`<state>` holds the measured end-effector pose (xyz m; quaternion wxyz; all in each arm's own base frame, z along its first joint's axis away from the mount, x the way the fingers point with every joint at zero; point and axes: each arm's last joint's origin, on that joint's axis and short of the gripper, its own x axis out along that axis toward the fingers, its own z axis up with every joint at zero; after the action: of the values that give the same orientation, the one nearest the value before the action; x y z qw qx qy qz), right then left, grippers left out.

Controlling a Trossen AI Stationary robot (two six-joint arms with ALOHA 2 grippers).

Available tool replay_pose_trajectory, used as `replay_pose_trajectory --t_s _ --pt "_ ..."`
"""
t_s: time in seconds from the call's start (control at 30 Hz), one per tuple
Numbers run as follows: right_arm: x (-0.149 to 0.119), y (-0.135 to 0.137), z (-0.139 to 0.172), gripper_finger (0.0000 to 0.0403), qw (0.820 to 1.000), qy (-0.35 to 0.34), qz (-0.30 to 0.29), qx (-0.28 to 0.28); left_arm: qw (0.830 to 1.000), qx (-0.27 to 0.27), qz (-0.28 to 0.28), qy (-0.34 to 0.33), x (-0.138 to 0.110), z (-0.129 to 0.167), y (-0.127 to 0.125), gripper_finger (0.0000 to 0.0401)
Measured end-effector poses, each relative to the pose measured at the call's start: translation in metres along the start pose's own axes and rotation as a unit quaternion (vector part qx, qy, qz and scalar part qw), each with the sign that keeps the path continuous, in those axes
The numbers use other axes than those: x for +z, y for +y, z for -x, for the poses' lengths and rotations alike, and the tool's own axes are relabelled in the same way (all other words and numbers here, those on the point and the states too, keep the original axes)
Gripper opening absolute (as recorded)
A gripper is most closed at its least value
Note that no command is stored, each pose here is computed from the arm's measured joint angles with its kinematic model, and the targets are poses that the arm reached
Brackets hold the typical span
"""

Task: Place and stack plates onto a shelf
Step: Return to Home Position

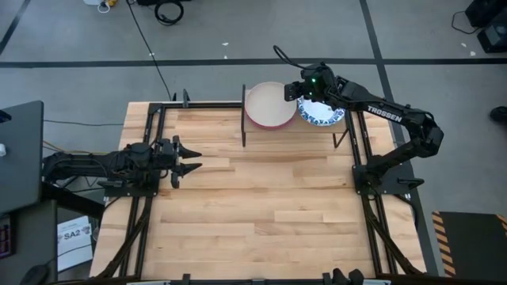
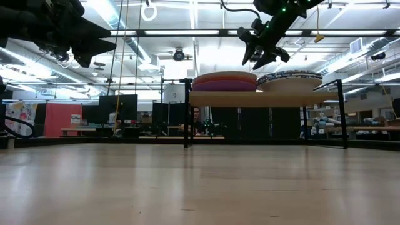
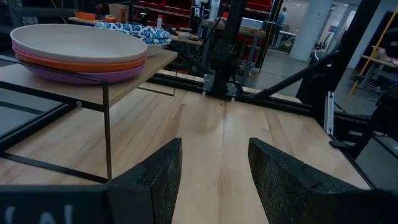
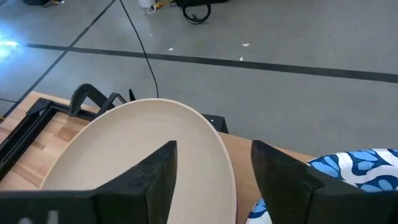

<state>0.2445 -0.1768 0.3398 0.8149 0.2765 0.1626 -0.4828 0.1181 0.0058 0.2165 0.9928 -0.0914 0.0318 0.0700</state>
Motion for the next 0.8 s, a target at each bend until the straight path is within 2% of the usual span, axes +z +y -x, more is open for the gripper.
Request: replay_pose_trajectory --t_s 0.23,0.5,0.63,0.8 --pt "0.002 0.004 0.001 0.0220 1.000 -0.009 -0.005 0.024 1.000 0.000 -0.001 0.000 0.000 0.000 0.000 0.0192" --pt "-0.005 0.031 0.009 0.0208 0.988 0.017 0.016 0.155 0.999 0.008 -0.047 -0.005 0.001 0.000 0.000 0.0192" --pt "-0.019 0.046 0.017 0.0187 0.980 0.035 0.069 0.182 0.998 0.023 -0.049 -0.017 0.002 0.005 0.002 0.0192" --pt "-0.033 0.058 0.030 0.0132 0.972 0.060 0.107 0.201 0.998 0.032 -0.045 -0.021 0.001 0.018 0.004 0.0192"
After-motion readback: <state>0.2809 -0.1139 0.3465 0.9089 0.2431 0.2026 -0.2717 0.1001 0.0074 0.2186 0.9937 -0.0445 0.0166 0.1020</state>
